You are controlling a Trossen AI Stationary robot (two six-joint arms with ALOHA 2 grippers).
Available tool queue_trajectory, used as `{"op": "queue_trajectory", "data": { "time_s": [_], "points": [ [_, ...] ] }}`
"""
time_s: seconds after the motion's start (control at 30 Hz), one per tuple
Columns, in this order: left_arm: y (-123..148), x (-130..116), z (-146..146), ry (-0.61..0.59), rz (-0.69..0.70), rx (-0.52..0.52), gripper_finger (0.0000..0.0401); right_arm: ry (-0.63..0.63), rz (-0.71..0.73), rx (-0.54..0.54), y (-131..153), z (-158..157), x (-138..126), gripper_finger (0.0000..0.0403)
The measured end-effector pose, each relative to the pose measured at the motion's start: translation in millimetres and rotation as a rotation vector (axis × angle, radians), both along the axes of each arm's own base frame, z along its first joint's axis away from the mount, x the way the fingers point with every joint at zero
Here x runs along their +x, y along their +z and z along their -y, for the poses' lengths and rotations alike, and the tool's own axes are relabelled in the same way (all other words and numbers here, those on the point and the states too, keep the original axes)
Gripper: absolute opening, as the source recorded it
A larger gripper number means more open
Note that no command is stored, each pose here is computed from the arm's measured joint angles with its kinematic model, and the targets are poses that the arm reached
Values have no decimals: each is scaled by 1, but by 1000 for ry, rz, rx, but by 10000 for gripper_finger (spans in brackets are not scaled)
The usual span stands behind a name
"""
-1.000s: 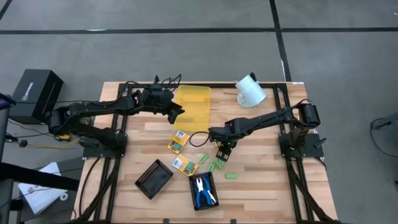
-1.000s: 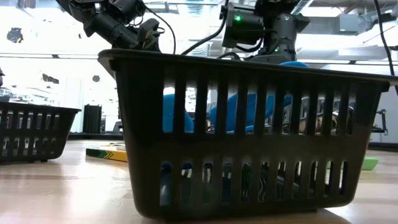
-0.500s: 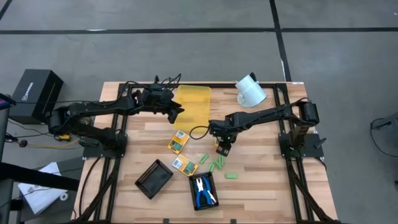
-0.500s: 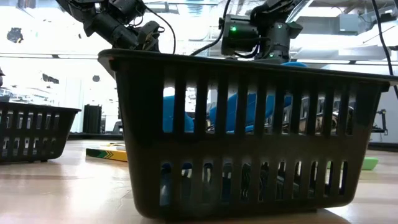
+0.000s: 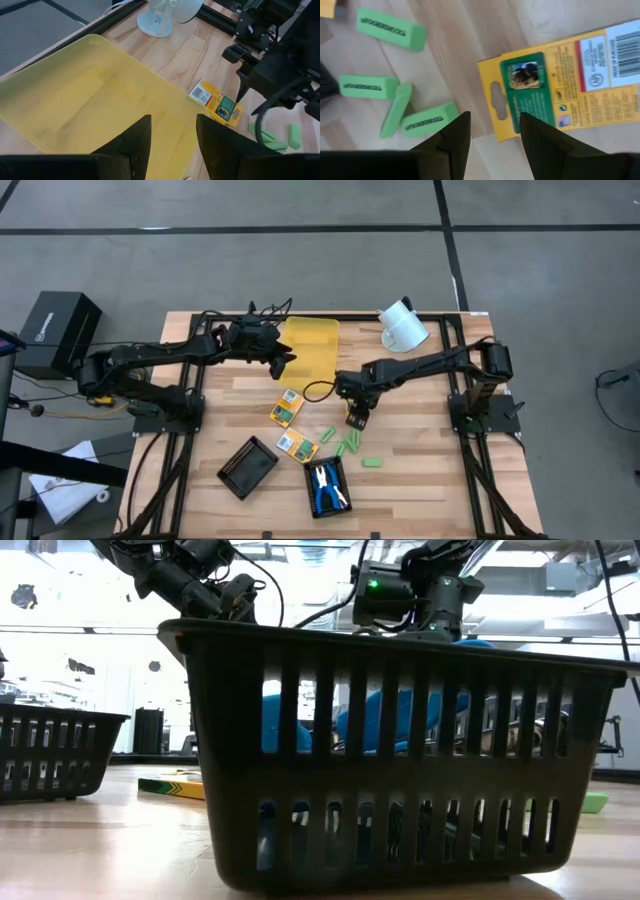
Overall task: Pick & Place School Supplies
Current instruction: Put the box of crayon into the yellow bin
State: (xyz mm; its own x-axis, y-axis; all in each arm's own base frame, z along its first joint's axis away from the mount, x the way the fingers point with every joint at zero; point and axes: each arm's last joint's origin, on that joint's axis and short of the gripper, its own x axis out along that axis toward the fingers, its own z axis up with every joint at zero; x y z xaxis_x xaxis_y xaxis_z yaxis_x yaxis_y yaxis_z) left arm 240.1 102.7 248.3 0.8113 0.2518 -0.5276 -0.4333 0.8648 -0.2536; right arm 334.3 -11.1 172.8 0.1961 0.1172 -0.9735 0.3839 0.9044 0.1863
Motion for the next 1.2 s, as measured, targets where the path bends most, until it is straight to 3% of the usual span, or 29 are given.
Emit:
{"op": "queue_trajectory", "data": {
  "time_s": [0.23, 0.53, 1.2],
  "points": [
    [0, 0, 0, -1, 2, 2, 150, -1, 21, -17, -1, 0, 2, 160],
    [0, 0, 0, -2, 2, 3, 150, -16, -23, -4, -27, 1, -14, 161],
    [1, 1, 0, -2, 10, 7, 150, -6, 37, -16, -30, 23, -14, 155]
  ]
}}
